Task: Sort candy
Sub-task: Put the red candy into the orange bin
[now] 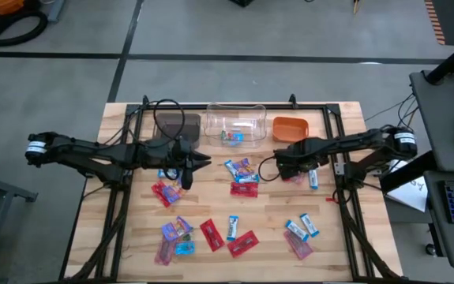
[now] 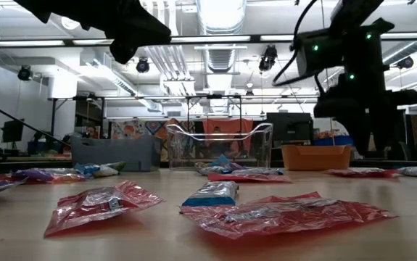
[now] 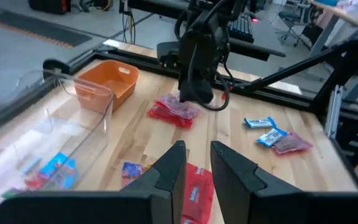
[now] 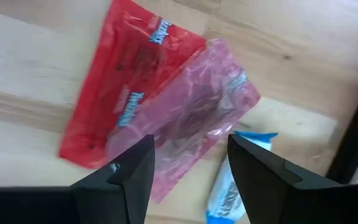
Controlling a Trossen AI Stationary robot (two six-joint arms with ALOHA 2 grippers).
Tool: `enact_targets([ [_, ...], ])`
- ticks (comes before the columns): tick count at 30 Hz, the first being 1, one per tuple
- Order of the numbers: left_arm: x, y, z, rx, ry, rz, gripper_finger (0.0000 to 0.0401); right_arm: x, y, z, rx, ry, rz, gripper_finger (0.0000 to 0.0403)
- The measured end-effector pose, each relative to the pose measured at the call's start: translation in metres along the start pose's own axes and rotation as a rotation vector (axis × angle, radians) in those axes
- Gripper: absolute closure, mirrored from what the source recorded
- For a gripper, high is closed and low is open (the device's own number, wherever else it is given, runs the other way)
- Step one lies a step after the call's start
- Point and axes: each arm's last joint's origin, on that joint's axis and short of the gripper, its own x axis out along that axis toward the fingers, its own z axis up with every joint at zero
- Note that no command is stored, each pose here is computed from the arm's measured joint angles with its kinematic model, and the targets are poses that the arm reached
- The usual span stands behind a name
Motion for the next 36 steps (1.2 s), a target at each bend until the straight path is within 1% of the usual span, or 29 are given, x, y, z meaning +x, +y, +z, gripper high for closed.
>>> enact_targets([
  [4, -0.001, -0.001, 0.005, 0.072, -0.013, -0.001, 0.0349, -0.005, -0.006, -0.002, 0.092, -0.011, 0.037, 0.0209],
  [7, -0.002, -0.001, 0.008, 0.086, -0.022, -0.002, 0.0353, -0.005, -0.009, -0.003, 0.149, -0.018, 0.06, 0.0209],
  [9, -0.001, -0.001, 0.008, 0.087, -0.014, 0.0, 0.0355, -0.003, -0.007, -0.003, 0.172, -0.031, 0.098, 0.0209],
  [12, -0.001, -0.001, 0.005, 0.098, 0.008, 0.006, 0.0356, 0.004, -0.006, -0.003, 0.19, -0.032, 0.091, 0.0209],
  [17, -0.001, 0.002, 0.003, 0.129, 0.022, 0.056, 0.0356, 0.022, -0.007, -0.005, 0.238, -0.043, 0.011, 0.0209],
  [27, -0.004, 0.003, 0.002, 0.152, 0.05, 0.069, 0.0356, 0.044, -0.003, -0.007, 0.276, -0.07, 0.1, 0.0213],
  [29, -0.004, 0.004, 0.002, 0.16, 0.053, 0.069, 0.0356, 0.046, -0.003, -0.007, 0.278, -0.072, 0.099, 0.0224],
  [31, -0.004, 0.004, 0.002, 0.166, 0.054, 0.069, 0.0356, 0.046, -0.003, -0.008, 0.275, -0.072, 0.1, 0.0245],
  [36, -0.004, 0.004, 0.002, 0.168, 0.057, 0.07, 0.0356, 0.045, -0.003, -0.008, 0.272, -0.079, 0.108, 0.0325],
])
